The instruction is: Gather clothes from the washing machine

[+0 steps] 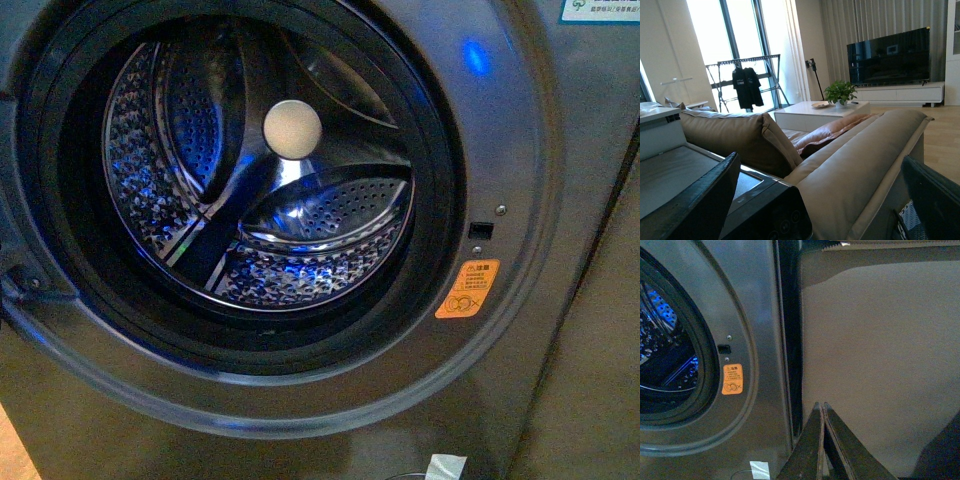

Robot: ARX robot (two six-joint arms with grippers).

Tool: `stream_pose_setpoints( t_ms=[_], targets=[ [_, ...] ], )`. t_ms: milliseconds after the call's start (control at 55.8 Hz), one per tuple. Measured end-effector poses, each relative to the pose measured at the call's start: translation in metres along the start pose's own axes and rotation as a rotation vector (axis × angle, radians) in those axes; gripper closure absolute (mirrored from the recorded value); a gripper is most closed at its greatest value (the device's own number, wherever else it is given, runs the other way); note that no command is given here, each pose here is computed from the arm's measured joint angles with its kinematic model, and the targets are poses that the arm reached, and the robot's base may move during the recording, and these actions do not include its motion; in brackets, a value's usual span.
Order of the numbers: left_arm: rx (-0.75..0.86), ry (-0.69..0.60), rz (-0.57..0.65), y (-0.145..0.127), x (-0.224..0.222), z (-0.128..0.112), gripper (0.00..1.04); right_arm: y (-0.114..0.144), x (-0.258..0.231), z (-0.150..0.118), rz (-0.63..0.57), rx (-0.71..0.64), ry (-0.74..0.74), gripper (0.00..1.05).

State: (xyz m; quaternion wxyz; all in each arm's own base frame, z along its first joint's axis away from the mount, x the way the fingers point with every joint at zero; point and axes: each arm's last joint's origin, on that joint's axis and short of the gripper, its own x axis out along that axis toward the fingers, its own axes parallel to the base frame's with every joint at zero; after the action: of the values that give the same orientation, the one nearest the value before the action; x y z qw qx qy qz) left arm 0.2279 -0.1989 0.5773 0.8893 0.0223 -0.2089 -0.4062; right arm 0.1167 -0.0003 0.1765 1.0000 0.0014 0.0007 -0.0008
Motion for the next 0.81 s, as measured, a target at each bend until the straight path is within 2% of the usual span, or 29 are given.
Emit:
stream_pose_setpoints(
  t_ms=[376,448,501,573,609,681,716,806],
  targets=[
    [-0.014,0.008,0.009,0.000,0.000,0.001,0.07,0.000,-0.007,-0.008,-0.001,0.000,-0.011,1.02],
    [-0.110,0.136,0.109,0.004,0.010,0.000,0.07,0.000,-0.009,-0.009,0.000,0.000,-0.008,1.02],
    [-0.193,0.201,0.157,0.006,0.016,-0.007,0.07,0.000,-0.016,-0.013,0.000,0.000,0.025,1.02],
    [-0.255,0.290,0.238,0.015,0.024,-0.021,0.07,0.000,-0.019,-0.011,0.000,0.000,-0.007,1.02],
    [-0.255,0.311,0.243,0.017,0.025,-0.024,0.07,0.000,-0.019,-0.011,0.000,0.000,-0.005,1.02],
    [-0.298,0.363,0.340,0.029,0.023,-0.030,0.07,0.000,-0.019,-0.012,0.000,0.000,-0.002,1.02],
    [-0.310,0.371,0.351,0.031,0.021,-0.029,0.07,0.000,-0.019,-0.012,0.000,0.000,-0.003,1.02],
    [-0.343,0.390,0.469,0.046,0.003,-0.017,0.07,0.000,-0.019,-0.012,0.000,0.000,-0.003,1.02]
  ],
)
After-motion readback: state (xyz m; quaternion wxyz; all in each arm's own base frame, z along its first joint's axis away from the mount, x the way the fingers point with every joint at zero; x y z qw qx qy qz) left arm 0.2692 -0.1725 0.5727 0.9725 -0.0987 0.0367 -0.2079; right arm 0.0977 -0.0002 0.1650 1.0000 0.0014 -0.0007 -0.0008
